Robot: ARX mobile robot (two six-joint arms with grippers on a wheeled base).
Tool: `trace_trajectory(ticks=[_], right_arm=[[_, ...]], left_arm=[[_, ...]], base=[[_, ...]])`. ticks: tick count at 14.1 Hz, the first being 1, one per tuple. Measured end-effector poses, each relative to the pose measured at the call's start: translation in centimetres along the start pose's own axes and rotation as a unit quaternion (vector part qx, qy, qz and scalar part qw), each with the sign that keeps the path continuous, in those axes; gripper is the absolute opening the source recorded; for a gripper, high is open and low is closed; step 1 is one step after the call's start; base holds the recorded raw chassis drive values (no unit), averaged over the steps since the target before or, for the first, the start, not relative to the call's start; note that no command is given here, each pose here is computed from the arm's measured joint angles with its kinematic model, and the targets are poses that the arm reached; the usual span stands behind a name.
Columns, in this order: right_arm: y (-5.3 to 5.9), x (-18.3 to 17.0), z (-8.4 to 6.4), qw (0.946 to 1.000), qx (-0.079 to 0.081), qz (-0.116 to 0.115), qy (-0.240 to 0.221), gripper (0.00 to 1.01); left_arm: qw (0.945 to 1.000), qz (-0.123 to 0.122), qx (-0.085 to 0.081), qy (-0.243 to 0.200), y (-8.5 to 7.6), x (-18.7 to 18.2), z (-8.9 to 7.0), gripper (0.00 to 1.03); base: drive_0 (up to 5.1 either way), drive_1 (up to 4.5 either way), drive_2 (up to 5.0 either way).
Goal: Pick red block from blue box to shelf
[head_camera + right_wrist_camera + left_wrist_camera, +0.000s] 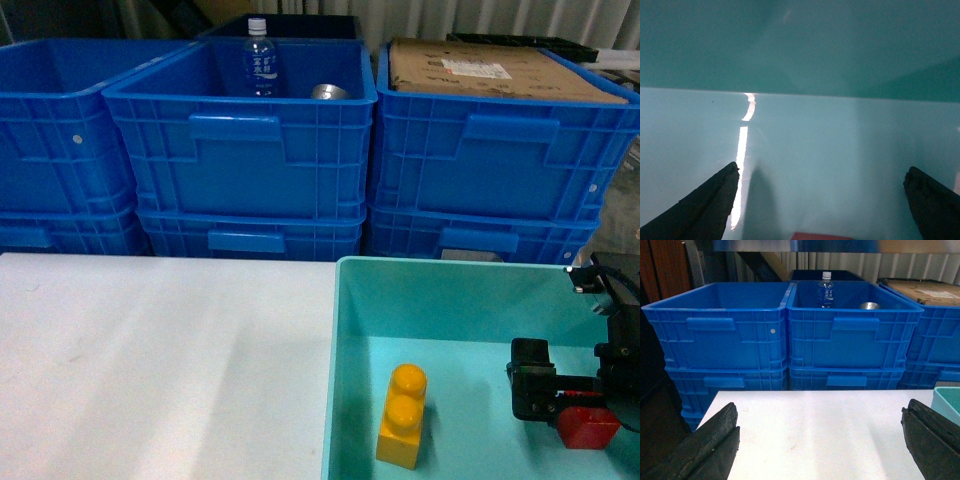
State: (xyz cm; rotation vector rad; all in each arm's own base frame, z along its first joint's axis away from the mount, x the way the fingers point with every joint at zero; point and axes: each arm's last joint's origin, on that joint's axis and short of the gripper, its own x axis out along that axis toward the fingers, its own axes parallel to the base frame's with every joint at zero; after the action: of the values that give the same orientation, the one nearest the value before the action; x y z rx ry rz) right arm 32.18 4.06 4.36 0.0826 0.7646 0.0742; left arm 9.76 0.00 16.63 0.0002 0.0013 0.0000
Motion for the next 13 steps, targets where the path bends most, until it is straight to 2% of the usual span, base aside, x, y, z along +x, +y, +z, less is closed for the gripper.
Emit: trace_trajectory(ticks=[1,2,3,4,6,8,10,11,12,13], right_arm=[[0.1,0.8,-0.5,1.0,-0.002,-0.006,0.003,0.76],[0.3,0.9,-0.7,1.0,-0.004,-0.007,0.002,0.43],[0.4,0.8,-0.8,1.0,-0.006,-0.007,0.002,0.32],[0.6,0.7,-1.0,0.9999,-0.009,-0.004,0.003,0.27],[0.9,0.5,-1.1,0.9999,-0.011,-0.001,0.002,0.27],[1.7,-1.0,-1.0,0.9996,-0.025,0.011,-0.004,0.27],[2.5,-3.6,1.8,0.997,-0.041,0.033,-0.057,0.27],[2.8,-6.1,4.1,0.9923,-0.049,0.054,-0.1,0.27],[2.6,-8.6,6.1,0.9869,-0.052,0.068,-0.137,0.27],[2.1,-10.7,7.5,0.9818,-0.05,0.073,-0.168,0.27]], left_arm=[[1.0,0.0,0.0,0.0,0.0,0.0,0.0,0.98],[1.0,0.0,0.0,0.0,0.0,0.0,0.0,0.98],[1.0,0.0,0.0,0.0,0.0,0.0,0.0,0.98],[1.0,0.0,0.0,0.0,0.0,0.0,0.0,0.98],[1.0,0.0,0.0,0.0,0.0,0.0,0.0,0.98],[1.0,0.0,0.0,0.0,0.0,0.0,0.0,0.98],[1.0,0.0,0.0,0.0,0.0,0.0,0.0,0.98],[1.0,0.0,0.0,0.0,0.0,0.0,0.0,0.98],[1.0,0.0,0.0,0.0,0.0,0.0,0.0,0.98],[1.0,0.0,0.0,0.0,0.0,0.0,0.0,0.98]], base=[[0.0,0.0,0.0],[0.0,0.0,0.0],[0.0,0.0,0.0],[0.0,0.0,0.0],[0.0,0.0,0.0],[0.0,0.0,0.0],[0.0,0.0,0.0],[0.0,0.0,0.0],[0.0,0.0,0.0],[0.0,0.0,0.0]])
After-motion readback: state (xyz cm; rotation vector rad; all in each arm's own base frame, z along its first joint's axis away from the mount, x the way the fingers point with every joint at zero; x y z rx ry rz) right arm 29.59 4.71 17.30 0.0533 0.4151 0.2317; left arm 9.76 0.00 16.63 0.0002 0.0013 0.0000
